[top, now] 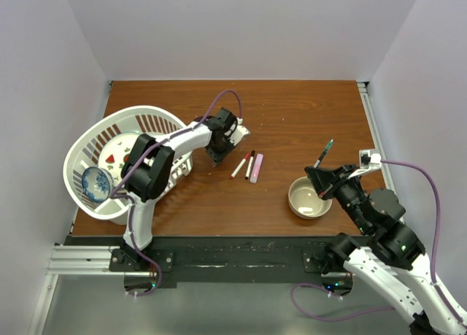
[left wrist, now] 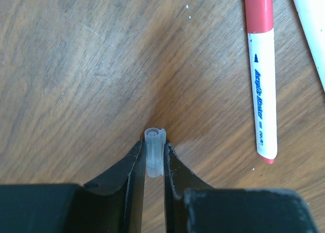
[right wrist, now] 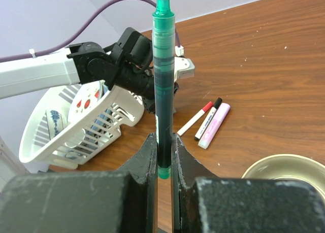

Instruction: Insert the pens into the pen caps

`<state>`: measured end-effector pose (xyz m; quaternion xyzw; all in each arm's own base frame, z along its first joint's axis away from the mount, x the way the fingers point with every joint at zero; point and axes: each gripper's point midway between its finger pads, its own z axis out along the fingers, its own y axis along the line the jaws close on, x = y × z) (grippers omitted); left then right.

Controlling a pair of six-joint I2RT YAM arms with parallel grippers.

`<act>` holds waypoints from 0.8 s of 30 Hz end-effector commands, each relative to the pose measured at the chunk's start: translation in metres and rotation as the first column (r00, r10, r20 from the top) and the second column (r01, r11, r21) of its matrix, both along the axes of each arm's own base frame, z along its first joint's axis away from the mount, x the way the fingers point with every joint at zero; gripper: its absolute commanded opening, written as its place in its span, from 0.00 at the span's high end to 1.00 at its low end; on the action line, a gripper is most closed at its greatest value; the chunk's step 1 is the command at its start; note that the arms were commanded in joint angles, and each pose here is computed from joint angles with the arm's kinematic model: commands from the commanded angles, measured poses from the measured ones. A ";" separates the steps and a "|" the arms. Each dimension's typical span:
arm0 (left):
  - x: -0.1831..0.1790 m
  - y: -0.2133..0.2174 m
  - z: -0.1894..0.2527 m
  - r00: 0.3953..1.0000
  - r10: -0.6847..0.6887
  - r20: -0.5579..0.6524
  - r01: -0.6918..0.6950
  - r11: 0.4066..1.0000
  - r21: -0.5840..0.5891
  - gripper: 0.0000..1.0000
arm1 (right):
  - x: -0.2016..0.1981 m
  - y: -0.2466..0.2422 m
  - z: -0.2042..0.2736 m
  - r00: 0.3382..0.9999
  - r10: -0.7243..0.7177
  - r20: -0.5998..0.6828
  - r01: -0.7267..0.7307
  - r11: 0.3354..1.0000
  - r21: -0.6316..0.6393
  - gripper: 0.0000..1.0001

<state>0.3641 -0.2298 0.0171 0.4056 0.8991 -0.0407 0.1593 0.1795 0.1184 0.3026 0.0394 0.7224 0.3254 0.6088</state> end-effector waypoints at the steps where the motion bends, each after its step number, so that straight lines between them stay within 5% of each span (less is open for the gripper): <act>1: -0.035 0.009 -0.030 0.989 0.044 -0.138 -0.046 0.999 -0.008 0.92 | 0.001 -0.001 0.017 0.999 -0.009 0.032 0.008 0.999 0.031 1.00; 4: -0.039 0.009 -0.029 0.989 0.071 -0.131 -0.075 0.997 -0.026 1.00 | 0.001 0.002 0.013 1.000 0.006 0.021 -0.006 0.999 0.032 1.00; 24: -0.027 -0.034 0.067 0.958 0.285 -0.042 -0.278 0.876 -0.393 1.00 | 0.013 0.080 -0.058 0.950 0.291 -0.114 -0.293 0.956 -0.005 1.00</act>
